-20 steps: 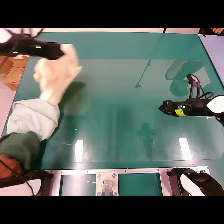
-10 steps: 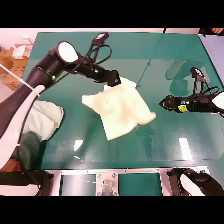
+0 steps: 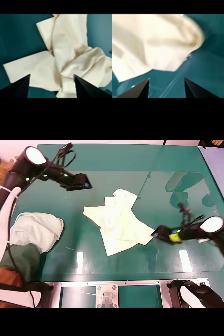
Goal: Fold the shirts.
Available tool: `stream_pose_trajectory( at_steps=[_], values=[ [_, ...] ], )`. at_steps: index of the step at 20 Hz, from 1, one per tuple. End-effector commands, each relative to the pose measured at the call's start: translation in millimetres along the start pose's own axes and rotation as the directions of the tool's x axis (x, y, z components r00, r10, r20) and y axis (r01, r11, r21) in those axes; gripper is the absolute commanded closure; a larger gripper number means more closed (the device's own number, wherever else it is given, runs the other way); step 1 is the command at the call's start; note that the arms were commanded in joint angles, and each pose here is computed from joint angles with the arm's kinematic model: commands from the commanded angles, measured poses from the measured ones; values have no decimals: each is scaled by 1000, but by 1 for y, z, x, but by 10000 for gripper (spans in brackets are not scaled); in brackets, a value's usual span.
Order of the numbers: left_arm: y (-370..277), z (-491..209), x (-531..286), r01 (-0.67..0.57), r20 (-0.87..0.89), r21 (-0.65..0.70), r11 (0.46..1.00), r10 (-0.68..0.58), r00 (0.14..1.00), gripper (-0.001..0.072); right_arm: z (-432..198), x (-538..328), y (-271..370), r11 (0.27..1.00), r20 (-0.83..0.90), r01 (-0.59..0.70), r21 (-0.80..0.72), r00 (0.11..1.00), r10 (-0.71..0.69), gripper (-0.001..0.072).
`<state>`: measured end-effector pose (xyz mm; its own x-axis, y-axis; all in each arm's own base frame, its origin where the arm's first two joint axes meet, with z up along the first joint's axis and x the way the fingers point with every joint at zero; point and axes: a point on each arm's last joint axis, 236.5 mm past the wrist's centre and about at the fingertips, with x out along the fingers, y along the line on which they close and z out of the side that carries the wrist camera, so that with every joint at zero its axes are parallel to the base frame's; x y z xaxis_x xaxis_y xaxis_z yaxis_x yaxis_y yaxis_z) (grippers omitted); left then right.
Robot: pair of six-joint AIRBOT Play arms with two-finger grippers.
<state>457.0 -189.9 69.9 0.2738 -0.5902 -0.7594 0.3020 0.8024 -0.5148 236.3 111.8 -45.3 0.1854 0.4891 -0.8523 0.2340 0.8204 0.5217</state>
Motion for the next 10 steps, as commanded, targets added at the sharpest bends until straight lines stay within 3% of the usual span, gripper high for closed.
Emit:
stream_pose_trajectory(
  at_steps=[1, 9, 10],
  values=[
    [45, -14, 0, -33, -18, -96, 995, 31, 999, 85, -41, 53, 27, 994, -62, -101, 52, 993, 104, 216],
    [67, -30, 22, -65, -25, -120, 991, 62, 998, 85, -58, 132, 72, 998, -218, -65, 16, 974, 67, 229],
    [67, -29, 22, -66, -23, -120, 991, 64, 998, 85, -47, 135, 81, 997, -195, -79, -7, 978, 77, 266]
  ],
)
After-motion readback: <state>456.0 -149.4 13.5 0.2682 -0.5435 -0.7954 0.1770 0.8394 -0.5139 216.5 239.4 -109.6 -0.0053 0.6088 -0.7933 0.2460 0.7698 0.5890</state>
